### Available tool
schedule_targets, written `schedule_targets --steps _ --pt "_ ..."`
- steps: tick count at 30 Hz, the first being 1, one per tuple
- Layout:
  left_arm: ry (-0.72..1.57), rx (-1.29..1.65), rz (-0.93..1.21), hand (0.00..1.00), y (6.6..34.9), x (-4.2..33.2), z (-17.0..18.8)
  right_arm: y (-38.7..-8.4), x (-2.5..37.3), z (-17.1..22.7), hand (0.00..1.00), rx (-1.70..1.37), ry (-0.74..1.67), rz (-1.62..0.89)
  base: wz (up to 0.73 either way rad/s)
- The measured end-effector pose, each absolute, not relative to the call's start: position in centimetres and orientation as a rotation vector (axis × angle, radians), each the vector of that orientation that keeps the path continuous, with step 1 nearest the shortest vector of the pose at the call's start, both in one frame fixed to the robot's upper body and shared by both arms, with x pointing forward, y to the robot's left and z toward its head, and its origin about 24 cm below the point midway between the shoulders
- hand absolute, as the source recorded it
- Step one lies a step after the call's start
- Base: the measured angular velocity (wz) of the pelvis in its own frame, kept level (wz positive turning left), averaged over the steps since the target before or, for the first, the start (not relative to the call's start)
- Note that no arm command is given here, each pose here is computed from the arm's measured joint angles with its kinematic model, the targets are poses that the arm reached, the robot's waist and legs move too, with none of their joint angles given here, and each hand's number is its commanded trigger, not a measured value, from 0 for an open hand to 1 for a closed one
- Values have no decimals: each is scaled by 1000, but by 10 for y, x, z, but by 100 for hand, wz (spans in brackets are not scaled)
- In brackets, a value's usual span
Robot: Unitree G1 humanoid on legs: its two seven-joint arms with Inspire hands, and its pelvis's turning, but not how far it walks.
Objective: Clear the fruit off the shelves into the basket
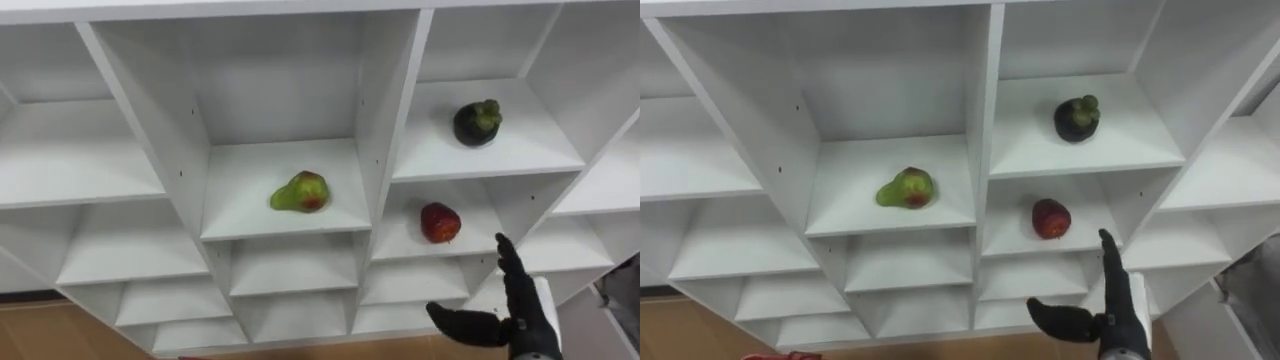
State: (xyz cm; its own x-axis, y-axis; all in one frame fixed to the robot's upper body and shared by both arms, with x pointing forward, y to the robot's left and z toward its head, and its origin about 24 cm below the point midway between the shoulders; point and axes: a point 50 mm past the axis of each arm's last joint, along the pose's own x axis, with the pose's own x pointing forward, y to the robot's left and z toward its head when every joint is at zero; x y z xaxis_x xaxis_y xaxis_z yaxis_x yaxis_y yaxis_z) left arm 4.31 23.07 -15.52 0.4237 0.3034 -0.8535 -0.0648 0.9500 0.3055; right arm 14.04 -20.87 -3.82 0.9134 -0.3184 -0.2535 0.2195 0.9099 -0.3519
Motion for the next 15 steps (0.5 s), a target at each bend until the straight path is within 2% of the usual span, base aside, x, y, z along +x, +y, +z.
schedule_targets --steps 15 --pt "1115 234 184 100 226 42 -158 -204 165 8 0 -370 13 -392 -1"
